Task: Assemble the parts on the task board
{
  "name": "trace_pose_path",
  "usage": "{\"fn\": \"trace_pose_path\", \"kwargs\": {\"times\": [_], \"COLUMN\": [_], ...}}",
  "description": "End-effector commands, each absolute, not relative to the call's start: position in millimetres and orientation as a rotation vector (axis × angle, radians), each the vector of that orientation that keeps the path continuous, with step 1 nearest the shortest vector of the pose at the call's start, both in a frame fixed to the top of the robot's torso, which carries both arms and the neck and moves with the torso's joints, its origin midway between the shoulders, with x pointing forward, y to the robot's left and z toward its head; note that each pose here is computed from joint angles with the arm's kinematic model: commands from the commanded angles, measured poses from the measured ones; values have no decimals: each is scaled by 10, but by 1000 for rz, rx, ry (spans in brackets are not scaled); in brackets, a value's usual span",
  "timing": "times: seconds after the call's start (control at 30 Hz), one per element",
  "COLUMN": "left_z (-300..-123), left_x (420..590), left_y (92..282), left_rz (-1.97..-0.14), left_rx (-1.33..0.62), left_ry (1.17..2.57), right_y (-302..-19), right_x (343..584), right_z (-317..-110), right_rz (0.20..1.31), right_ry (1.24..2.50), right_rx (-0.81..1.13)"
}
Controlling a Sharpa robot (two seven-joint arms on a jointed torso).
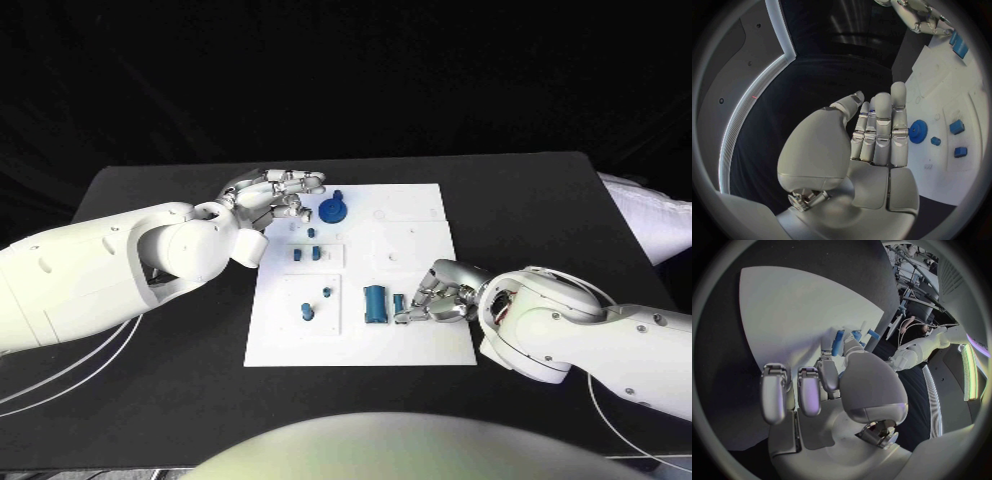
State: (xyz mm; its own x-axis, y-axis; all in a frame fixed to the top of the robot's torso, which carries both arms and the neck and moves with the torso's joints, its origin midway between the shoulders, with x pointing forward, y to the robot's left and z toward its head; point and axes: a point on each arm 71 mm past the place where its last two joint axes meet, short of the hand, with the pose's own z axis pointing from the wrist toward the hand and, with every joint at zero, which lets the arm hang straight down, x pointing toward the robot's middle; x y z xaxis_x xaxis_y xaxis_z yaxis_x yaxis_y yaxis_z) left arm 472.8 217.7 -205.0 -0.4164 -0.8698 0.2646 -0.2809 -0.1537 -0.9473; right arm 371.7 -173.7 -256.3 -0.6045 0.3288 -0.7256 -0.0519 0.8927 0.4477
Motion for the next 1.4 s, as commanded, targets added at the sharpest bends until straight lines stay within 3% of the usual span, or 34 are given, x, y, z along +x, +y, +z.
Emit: {"fn": "trace_pose_path", "kwargs": {"times": [0.03, 0.33, 0.67, 0.97, 1.2, 1.4], "left_z": [-2039, -2042, -2050, -2138, -2260, -2383], "left_x": [4721, 4725, 4747, 4831, 4938, 5041], "left_y": [2152, 2157, 2166, 2227, 2303, 2345], "left_rz": [-1629, -1628, -1625, -1594, -1540, -1464], "left_rx": [-1290, -1290, -1295, -1334, -1377, -1415], "left_ry": [1644, 1643, 1626, 1510, 1397, 1308], "right_y": [-1764, -1747, -1835, -2168, -2362, -2364], "right_x": [3745, 3747, 3839, 4400, 4893, 5196], "right_z": [-2600, -2577, -2368, -2150, -2175, -2221], "right_rz": [504, 552, 809, 1119, 1272, 1368], "right_ry": [2153, 2123, 2026, 1782, 1587, 1512], "right_rx": [174, 180, 358, 745, 1018, 1085]}}
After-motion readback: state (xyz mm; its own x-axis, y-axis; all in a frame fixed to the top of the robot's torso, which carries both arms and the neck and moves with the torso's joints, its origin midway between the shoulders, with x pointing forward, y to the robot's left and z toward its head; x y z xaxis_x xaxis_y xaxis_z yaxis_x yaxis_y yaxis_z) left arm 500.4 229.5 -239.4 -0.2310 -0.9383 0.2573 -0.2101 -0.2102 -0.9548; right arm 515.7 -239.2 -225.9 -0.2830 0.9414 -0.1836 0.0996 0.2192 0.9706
